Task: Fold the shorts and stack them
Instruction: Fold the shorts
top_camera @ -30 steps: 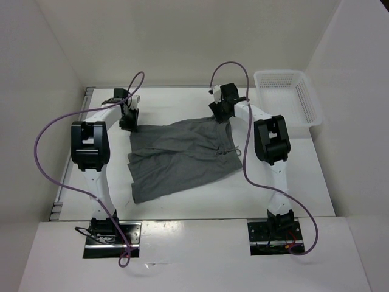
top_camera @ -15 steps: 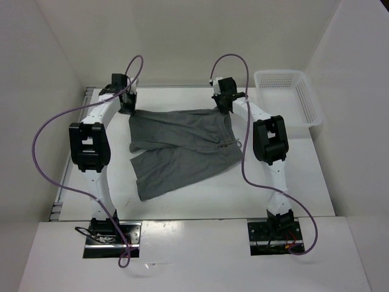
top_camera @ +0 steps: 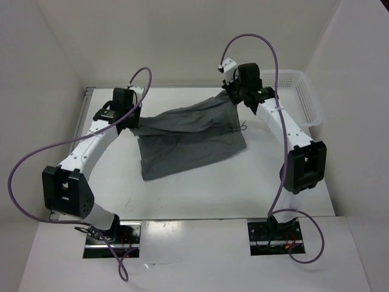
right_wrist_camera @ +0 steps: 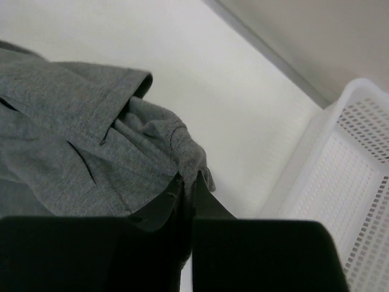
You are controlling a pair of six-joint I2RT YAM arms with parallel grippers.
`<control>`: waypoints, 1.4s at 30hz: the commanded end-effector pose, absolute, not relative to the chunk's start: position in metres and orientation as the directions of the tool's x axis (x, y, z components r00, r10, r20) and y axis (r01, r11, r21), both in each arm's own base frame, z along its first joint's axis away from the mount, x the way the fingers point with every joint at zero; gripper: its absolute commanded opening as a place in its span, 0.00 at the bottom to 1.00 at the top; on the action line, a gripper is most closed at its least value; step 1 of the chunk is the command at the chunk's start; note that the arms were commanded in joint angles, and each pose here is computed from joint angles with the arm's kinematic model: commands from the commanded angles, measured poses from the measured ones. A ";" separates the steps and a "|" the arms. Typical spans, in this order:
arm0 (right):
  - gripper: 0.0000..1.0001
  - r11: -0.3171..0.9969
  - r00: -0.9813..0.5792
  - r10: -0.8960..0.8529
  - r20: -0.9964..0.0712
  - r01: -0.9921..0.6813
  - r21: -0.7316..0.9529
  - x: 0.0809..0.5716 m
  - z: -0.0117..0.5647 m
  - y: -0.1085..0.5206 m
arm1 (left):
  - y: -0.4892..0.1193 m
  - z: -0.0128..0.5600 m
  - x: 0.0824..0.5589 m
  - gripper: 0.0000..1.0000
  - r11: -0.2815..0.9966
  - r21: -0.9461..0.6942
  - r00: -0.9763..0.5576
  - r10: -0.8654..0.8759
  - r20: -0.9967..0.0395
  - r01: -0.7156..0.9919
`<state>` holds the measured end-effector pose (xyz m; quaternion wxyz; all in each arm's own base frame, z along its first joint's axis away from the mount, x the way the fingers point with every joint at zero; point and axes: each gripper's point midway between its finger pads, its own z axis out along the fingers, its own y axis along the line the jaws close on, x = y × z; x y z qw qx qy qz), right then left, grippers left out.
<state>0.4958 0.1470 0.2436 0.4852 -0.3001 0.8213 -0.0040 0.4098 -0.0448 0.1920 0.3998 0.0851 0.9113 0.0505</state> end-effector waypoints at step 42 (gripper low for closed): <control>0.00 0.836 -0.411 -0.491 -0.768 -0.471 -0.282 0.489 0.174 0.170 | -0.088 0.163 0.390 0.00 0.961 0.093 -0.654 0.246 -0.715 0.261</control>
